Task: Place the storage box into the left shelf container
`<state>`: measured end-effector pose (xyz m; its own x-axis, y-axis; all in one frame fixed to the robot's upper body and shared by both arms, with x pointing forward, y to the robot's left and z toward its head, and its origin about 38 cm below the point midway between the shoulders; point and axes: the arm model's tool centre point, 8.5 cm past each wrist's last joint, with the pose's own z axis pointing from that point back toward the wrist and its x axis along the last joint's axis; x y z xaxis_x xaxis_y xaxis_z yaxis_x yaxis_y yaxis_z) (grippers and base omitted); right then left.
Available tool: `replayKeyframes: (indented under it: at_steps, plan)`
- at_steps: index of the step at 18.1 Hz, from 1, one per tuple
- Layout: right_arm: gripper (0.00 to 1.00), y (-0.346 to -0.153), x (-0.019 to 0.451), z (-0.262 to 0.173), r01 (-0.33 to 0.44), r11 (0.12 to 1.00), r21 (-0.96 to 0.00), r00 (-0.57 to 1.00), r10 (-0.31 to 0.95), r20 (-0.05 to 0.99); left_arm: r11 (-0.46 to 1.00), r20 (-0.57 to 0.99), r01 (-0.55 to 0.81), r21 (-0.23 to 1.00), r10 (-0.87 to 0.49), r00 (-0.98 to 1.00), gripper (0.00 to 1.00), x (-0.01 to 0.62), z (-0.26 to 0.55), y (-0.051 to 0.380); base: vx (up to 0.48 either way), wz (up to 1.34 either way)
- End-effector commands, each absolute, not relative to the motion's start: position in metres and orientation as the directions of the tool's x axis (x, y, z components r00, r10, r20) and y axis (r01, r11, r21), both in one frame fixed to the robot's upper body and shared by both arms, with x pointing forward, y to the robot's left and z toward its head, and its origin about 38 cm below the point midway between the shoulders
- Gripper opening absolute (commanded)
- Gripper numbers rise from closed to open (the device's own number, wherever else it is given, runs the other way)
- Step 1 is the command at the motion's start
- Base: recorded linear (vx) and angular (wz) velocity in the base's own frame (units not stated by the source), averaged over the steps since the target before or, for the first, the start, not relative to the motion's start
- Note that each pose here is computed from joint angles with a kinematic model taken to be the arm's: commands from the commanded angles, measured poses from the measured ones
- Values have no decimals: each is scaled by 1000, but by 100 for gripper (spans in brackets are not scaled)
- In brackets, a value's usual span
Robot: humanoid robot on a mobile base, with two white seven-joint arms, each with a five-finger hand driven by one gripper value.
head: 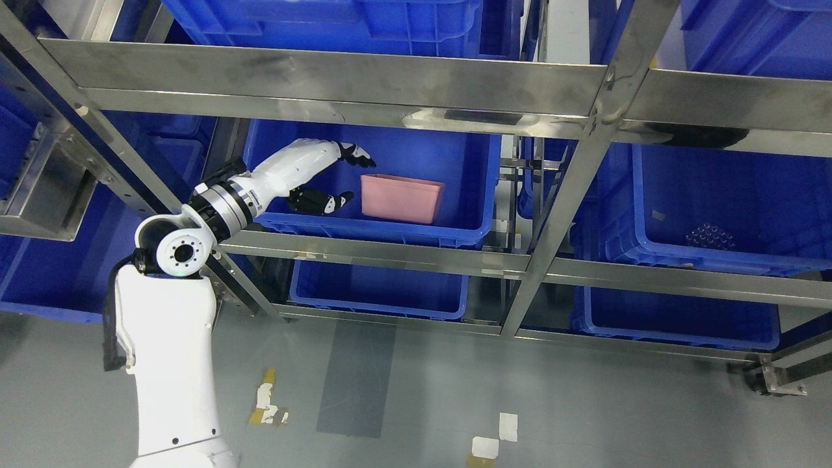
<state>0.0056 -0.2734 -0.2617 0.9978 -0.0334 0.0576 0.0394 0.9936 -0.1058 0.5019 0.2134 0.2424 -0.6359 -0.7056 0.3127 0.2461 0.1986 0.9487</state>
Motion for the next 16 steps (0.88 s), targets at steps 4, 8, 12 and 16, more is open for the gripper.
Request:
replayKeyframes:
  at_steps: [4,8,12,16]
  plan:
    - [99,-285,24,-260,40,992,-122,995,-29,94,563,725,457,688,-498,-477,95,477,141,203,0,0]
    - [99,-285,24,-260,40,992,-122,995,-29,94,888,877,274,369,-235,-418,99,457,123,210,0,0]
    - [99,-285,24,-260,40,992,-122,995,-29,94,981,907,141,130,-60,-417,99,433,130,211,0,0]
    - [99,-285,24,-260,40,992,-122,995,-29,94,985,930,135,104,-48,-364,99,418,118,215,0,0]
